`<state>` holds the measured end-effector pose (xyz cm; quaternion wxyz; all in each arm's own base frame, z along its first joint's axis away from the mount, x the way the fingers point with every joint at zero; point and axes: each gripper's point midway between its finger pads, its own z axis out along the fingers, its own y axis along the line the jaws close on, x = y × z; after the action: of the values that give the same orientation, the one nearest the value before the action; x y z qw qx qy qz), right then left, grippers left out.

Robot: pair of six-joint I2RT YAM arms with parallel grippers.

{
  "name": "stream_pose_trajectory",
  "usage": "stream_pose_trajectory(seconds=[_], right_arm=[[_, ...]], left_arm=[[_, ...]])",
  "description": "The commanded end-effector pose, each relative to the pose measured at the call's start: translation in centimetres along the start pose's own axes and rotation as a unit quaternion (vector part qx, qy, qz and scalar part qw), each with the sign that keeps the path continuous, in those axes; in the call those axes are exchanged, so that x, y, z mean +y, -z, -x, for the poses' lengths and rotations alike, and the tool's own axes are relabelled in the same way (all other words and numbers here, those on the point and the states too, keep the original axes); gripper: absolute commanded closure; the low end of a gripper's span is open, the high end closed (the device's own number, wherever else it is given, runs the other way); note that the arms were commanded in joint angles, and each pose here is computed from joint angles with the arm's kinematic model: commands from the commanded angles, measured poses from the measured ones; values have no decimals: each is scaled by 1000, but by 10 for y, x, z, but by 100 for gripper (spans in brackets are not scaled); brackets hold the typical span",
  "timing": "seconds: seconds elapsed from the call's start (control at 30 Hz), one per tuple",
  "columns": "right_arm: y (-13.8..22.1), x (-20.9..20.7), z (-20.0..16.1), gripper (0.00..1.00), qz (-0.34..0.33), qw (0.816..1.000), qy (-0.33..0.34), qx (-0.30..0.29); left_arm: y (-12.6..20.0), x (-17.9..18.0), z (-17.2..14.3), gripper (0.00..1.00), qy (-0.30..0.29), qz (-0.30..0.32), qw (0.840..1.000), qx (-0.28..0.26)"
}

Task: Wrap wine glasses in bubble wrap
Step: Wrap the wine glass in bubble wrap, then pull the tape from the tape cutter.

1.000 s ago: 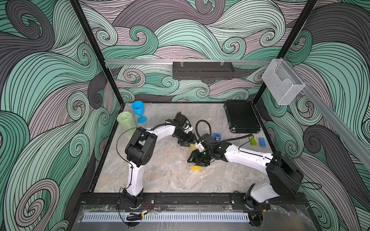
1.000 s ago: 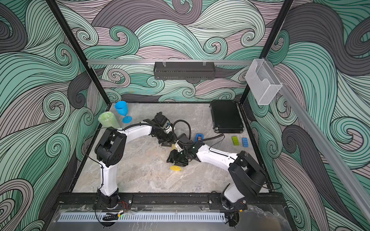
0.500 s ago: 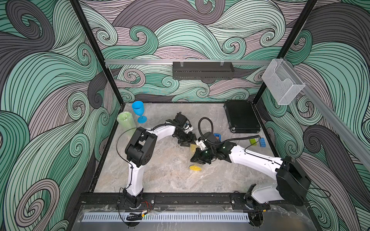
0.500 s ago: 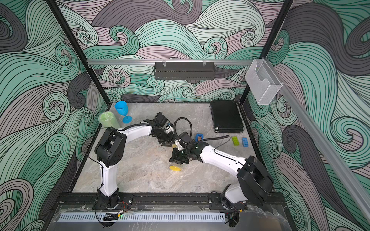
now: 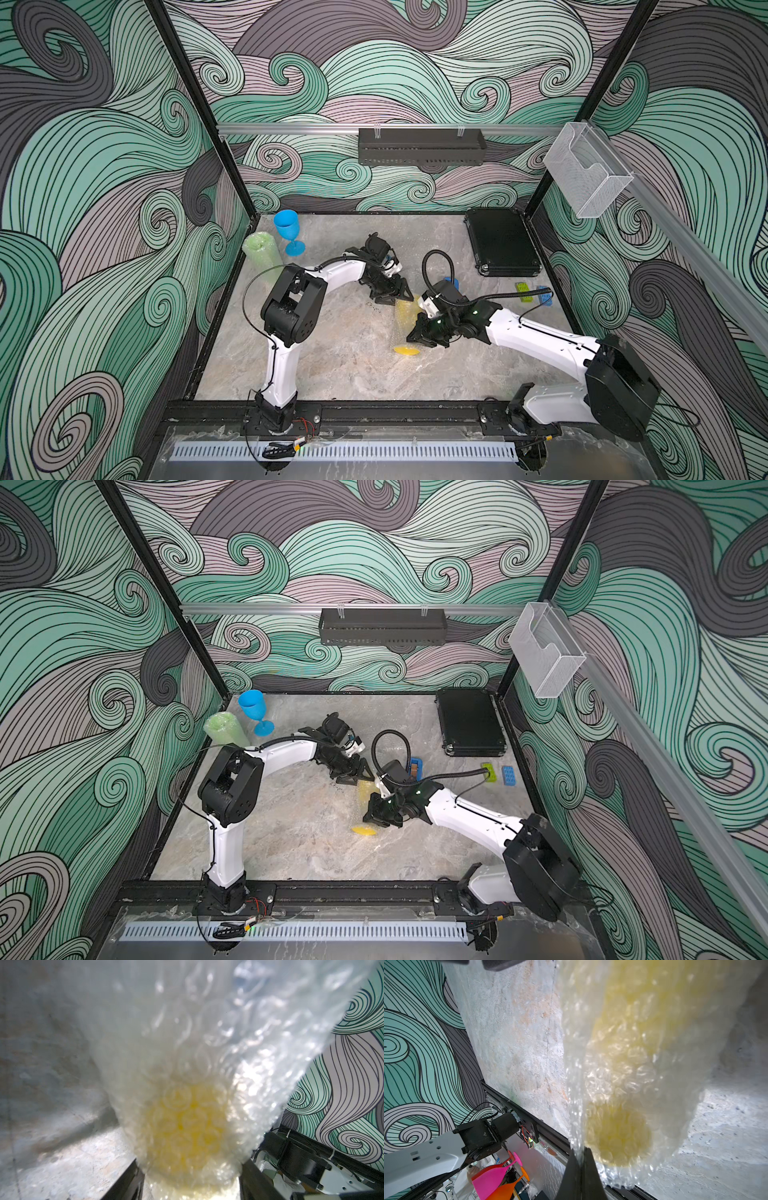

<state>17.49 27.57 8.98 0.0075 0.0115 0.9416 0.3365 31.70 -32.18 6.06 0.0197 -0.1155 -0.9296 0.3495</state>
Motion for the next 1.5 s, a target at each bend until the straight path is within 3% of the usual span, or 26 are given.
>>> stream_pose_trajectory(seconds=[0.0, 0.13, 0.27, 0.43, 0.67, 0.87, 1.1, 1.47], right_arm=[[2, -12, -12, 100, -8, 1000, -5, 19], [0, -24, -15, 98, -19, 1000, -11, 22], [10, -17, -18, 84, -9, 1000, 5, 21], [48, -8, -7, 69, 10, 999, 29, -17], [94, -45, 47, 61, -16, 993, 26, -117], [105, -79, 95, 52, -45, 990, 5, -135], [98, -102, 144, 54, -18, 988, -19, -150], [69, -127, 170, 68, 9, 989, -42, -139]], left_arm=[[-24, 51, -28, 35, 27, 99, 993, 51], [-26, 54, -28, 35, 26, 104, 993, 55], [-26, 56, -29, 35, 27, 106, 992, 56], [-22, 51, -28, 35, 21, 106, 993, 50], [-20, 49, -29, 35, 24, 105, 993, 49], [-20, 47, -29, 35, 28, 103, 993, 50], [-24, 47, -29, 36, 33, 101, 993, 55], [-25, 46, -33, 36, 33, 96, 993, 58]])
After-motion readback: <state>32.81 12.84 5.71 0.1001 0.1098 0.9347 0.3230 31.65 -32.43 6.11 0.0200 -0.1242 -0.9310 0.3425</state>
